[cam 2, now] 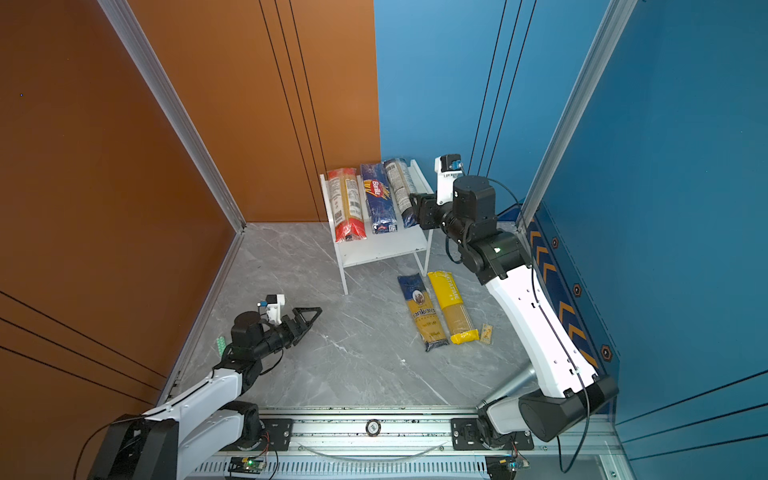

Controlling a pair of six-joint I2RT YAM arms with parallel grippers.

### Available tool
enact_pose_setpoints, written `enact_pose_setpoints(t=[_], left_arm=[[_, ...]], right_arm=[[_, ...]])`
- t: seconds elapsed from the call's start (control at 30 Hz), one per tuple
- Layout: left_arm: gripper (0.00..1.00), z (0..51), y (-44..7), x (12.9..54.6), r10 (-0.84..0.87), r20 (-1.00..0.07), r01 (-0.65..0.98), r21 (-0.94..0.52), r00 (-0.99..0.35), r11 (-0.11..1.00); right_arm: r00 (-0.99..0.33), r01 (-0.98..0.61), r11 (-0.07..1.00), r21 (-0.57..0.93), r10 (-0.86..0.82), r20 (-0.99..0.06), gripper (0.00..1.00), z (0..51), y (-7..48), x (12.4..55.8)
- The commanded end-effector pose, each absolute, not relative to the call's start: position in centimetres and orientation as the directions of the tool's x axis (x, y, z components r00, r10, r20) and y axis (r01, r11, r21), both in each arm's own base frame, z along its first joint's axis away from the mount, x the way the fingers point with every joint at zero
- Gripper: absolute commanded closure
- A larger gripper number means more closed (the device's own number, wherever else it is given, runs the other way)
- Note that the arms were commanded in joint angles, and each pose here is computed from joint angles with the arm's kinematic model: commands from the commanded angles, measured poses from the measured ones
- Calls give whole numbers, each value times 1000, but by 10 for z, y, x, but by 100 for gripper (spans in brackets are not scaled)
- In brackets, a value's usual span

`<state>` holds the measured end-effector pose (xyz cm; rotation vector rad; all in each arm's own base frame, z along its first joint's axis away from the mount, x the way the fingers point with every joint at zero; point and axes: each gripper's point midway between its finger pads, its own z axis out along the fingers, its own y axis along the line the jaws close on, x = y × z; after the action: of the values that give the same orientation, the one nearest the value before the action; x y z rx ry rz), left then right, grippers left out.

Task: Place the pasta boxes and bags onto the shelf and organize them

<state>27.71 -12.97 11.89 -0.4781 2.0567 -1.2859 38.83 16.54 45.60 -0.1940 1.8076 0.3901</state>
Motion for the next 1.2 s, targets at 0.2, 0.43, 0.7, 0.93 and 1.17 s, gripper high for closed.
enact_pose_setpoints(t=[0.2, 0.43, 0.7, 0.93, 1.17], left_arm=[[2, 127, -131, 275, -611, -340, 62, -901, -715, 429], [2, 127, -133, 274, -618, -325, 46, -905, -715, 423], [2, 120, -146, 270, -601, -334, 33, -890, -726, 455], [2, 120, -161, 268, -560, -371, 51, -863, -741, 503], [2, 112, -175, 267, -521, -403, 56, -827, -752, 559]], right_arm=[[-410, -301, 936, 182, 46, -911, 34, 403, 145, 337], [-599, -187, 958, 216, 63, -799, 34, 318, 128, 306], [-761, -43, 983, 180, 85, -643, 31, 219, 108, 266], [-793, 119, 988, 101, 156, -589, 31, 168, 74, 241], [-811, 200, 977, 72, 207, -547, 30, 130, 63, 232]])
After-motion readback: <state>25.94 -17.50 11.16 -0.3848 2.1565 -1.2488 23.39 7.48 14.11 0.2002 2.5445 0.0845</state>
